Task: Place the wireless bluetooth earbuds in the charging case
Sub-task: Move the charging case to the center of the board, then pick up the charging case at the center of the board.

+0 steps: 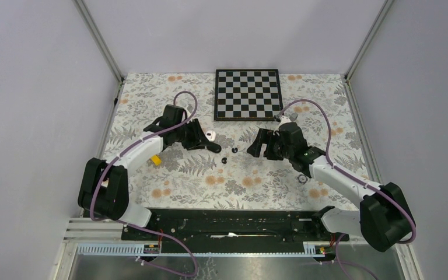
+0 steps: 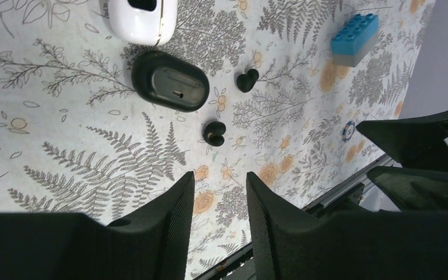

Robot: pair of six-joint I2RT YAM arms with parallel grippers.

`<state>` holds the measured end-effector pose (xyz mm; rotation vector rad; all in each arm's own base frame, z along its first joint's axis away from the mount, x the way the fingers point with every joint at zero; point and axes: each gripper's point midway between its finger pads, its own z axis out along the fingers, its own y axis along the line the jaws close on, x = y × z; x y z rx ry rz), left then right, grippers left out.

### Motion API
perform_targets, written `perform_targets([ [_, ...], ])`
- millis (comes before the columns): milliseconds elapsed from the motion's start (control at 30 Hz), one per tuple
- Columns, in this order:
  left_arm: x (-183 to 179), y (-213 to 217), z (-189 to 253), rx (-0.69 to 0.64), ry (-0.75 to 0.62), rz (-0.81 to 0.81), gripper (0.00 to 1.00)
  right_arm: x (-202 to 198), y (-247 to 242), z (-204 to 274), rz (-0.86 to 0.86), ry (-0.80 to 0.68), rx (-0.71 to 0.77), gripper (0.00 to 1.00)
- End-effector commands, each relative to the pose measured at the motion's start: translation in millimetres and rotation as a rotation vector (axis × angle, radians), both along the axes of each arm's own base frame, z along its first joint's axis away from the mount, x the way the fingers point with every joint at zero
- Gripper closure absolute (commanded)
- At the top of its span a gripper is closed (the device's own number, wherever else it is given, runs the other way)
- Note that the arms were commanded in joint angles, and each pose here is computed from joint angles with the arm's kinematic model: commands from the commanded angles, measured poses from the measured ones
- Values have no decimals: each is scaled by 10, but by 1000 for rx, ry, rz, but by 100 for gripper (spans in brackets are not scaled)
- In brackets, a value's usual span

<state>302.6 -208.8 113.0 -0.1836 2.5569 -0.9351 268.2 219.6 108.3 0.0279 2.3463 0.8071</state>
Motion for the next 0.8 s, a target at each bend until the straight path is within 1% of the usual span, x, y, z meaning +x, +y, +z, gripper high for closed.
perform_targets([
  [0, 42, 60, 107, 34, -47, 4, 59, 137, 1, 310, -12, -87, 4, 10],
  [133, 99, 55, 63, 52, -40, 14, 48, 108, -40, 279, -13, -74, -20, 10],
  [200, 137, 19, 59, 62, -40, 23, 46, 102, -32, 270, -6, -71, -24, 11],
  [267, 196, 52, 24, 88, -29, 71, 45, 110, 21, 297, 23, -87, -47, 12],
  [333, 250, 183, -26, 150, -14, 143, 44, 121, 135, 329, 78, -119, -121, 12],
  [400, 265, 316, -8, 170, -4, 184, 43, 103, 315, 258, 171, -138, -239, 13],
  [467, 267, 465, 54, 146, 0, 220, 40, 151, 431, 172, 225, -144, -350, 13],
  [533, 271, 646, 144, 110, 0, 262, 37, 214, 596, 61, 290, -143, -428, 14],
  [633, 246, 933, 241, 101, 0, 330, 35, 368, 878, -8, 364, -171, -492, 15],
  [767, 171, 1053, 249, 91, 10, 358, 35, 541, 1201, -183, 460, -152, -498, 18],
])
